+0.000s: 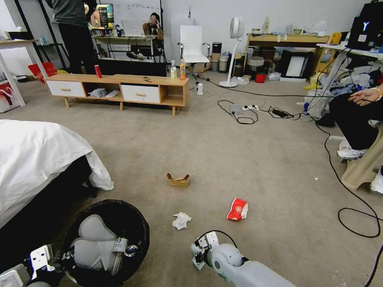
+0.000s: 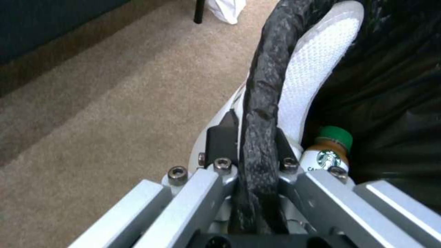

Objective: Pick up the trash bin and place the garbage on the floor into it.

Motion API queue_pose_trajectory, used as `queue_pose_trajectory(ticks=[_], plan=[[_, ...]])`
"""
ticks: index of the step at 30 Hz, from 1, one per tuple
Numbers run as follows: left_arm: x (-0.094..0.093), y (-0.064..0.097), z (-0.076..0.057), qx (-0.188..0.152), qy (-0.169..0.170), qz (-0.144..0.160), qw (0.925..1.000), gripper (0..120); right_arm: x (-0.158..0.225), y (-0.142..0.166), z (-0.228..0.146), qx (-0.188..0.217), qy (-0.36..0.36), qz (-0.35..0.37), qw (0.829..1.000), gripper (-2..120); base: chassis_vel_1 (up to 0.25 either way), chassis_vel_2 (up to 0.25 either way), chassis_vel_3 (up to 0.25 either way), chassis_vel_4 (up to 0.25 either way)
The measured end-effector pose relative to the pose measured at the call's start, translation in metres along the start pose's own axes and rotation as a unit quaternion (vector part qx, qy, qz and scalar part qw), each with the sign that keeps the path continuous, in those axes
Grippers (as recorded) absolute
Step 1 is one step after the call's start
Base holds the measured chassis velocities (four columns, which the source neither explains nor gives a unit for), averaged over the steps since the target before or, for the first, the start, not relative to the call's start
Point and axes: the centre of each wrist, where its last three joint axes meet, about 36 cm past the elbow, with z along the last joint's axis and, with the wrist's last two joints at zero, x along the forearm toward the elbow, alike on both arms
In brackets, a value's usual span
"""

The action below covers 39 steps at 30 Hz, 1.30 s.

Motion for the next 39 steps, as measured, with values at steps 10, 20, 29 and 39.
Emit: queue_pose_trajectory(ticks=[10,20,29,39], plan=[[0.000,-0.002,-0.005,0.002,-0.007,0.006,1.0000,3,0.036,-0.022,-0.020,-0.002,-0.078,0.007,0.997,0,0.000,0.000,0.000,0.000],[0.000,-0.007,-0.007,0.005,-0.011,0.017,0.9998,3,0.106,-0.027,-0.068,0.018,-0.187,-0.012,0.982,0,0.000,0.000,0.000,0.000],[0.003,-0.015,-0.009,0.005,-0.014,0.030,0.9994,3,0.231,0.015,-0.131,0.062,-0.353,-0.129,0.925,0,0.000,0.000,0.000,0.000],[0.006,-0.019,-0.010,-0.003,-0.016,0.035,0.9992,3,0.308,0.086,-0.168,0.117,-0.336,-0.226,0.907,0,0.000,0.000,0.000,0.000]])
